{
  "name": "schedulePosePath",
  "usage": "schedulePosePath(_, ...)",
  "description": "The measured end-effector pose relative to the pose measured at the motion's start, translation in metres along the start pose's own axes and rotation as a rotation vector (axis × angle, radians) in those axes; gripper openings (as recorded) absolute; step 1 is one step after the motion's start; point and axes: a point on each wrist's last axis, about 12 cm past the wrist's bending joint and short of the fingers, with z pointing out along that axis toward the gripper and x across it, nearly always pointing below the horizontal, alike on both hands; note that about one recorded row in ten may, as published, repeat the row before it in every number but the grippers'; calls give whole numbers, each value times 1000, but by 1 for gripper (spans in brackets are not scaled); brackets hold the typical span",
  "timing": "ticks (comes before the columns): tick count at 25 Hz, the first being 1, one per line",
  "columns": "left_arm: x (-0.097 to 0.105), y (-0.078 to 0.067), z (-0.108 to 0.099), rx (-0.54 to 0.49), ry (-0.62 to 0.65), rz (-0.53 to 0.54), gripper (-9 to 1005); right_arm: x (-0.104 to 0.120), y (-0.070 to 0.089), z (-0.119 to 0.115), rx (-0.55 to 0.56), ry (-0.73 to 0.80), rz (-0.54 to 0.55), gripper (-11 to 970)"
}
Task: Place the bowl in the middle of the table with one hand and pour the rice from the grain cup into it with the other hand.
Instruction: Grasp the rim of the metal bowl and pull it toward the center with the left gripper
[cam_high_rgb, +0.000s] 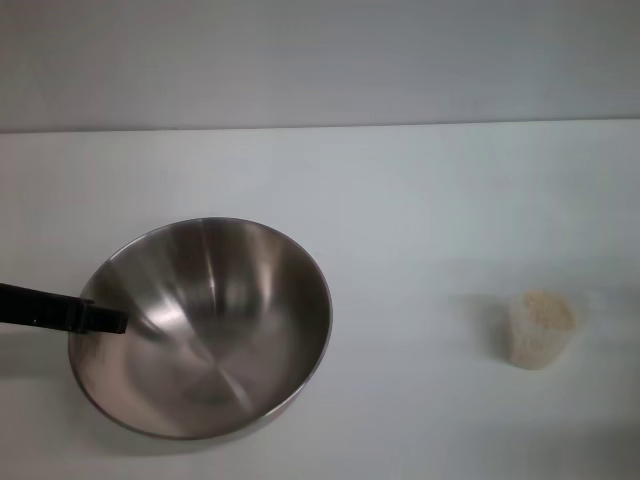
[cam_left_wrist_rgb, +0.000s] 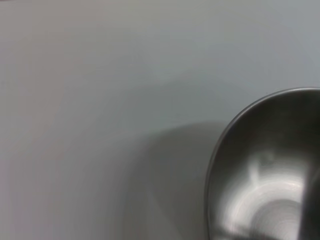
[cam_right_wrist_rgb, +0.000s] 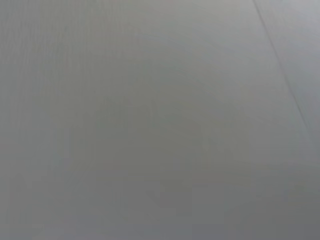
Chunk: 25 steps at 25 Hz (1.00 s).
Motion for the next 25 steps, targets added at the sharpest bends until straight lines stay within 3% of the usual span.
schedulePosePath(4, 0, 2, 3, -9, 14, 3, 709, -1, 0, -1, 1, -3, 0, 669)
schedulePosePath(11, -1, 3, 4, -21, 15, 6, 492, -1, 0, -1, 1, -3, 0, 668)
schedulePosePath(21, -4, 0, 8, -15, 17, 22, 390, -1, 0, -1, 1, -5, 0, 669)
schedulePosePath(25, -5, 0, 10, -13, 21, 23, 277, -1, 0, -1, 1, -5, 0, 669)
